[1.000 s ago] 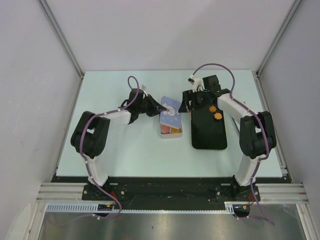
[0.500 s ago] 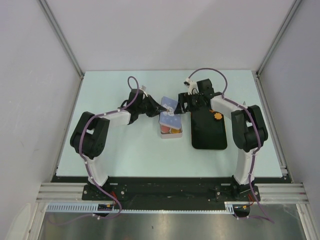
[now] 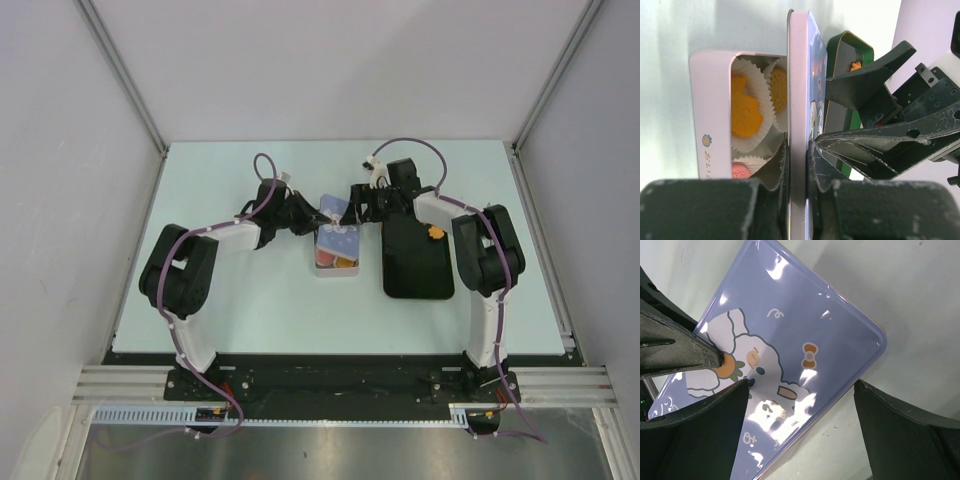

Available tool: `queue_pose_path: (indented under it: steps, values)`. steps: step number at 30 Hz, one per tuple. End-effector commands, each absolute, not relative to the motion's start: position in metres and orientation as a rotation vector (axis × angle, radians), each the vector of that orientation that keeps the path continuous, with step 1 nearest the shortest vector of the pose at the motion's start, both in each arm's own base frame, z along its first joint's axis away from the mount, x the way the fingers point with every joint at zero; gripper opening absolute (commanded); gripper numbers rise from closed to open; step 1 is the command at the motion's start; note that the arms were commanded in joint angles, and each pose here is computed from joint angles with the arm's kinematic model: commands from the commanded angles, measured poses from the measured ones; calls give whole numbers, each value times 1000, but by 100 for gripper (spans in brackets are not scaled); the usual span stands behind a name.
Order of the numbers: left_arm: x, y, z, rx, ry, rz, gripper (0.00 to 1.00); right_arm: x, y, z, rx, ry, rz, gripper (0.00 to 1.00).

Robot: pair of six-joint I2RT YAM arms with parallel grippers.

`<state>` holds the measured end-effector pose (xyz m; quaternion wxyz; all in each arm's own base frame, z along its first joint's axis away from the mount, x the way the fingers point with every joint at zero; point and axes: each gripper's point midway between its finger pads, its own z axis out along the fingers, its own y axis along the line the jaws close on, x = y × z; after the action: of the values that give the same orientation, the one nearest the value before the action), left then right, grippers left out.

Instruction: Pack the cookies

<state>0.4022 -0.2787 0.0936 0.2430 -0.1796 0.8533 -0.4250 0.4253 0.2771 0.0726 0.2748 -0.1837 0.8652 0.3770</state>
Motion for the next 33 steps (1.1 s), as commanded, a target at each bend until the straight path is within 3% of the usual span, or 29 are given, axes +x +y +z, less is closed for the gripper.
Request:
queue_pose_path:
  steps: [1, 15, 33]
  values:
    - [396, -275, 97, -454, 2332, -1114, 15, 430, 297, 84, -529, 2264, 1085, 89]
    - [389, -273, 96, -408, 2372, -1085, 29, 436, 298, 92, -529, 2239, 1081, 89]
    - [385, -270, 91, -343, 2427, -1031, 31, 434, 304, 92, -576, 2244, 1029, 89]
